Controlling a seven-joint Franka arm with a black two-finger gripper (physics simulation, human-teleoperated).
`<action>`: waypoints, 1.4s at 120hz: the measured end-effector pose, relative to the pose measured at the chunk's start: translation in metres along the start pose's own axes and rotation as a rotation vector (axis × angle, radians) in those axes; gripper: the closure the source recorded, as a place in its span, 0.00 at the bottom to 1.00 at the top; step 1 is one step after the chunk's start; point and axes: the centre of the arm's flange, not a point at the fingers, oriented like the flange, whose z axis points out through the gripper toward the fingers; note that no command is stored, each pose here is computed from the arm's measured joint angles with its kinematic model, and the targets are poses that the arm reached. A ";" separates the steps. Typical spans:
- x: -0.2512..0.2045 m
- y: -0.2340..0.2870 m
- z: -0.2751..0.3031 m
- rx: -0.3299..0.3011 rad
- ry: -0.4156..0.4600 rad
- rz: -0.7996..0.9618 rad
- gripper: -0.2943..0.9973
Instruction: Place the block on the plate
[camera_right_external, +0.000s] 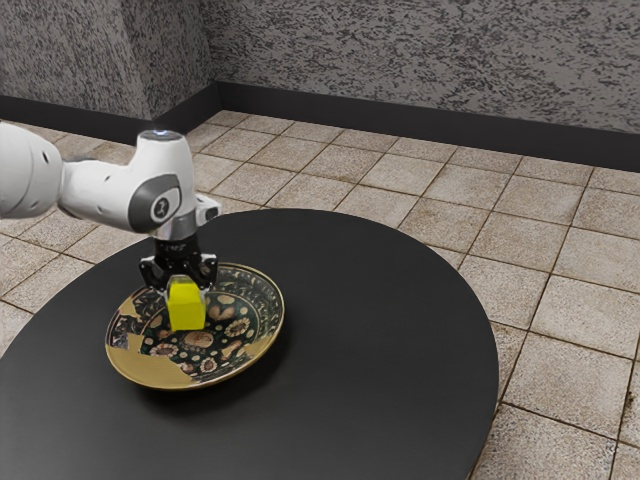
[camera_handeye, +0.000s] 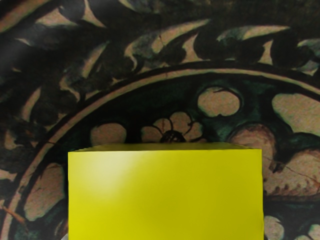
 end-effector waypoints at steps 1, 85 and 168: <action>0.000 0.000 0.000 0.000 -0.001 0.000 0.48; -0.007 0.002 -0.035 -0.034 0.033 0.049 0.24; -0.057 0.016 -0.178 -0.030 0.047 0.216 0.23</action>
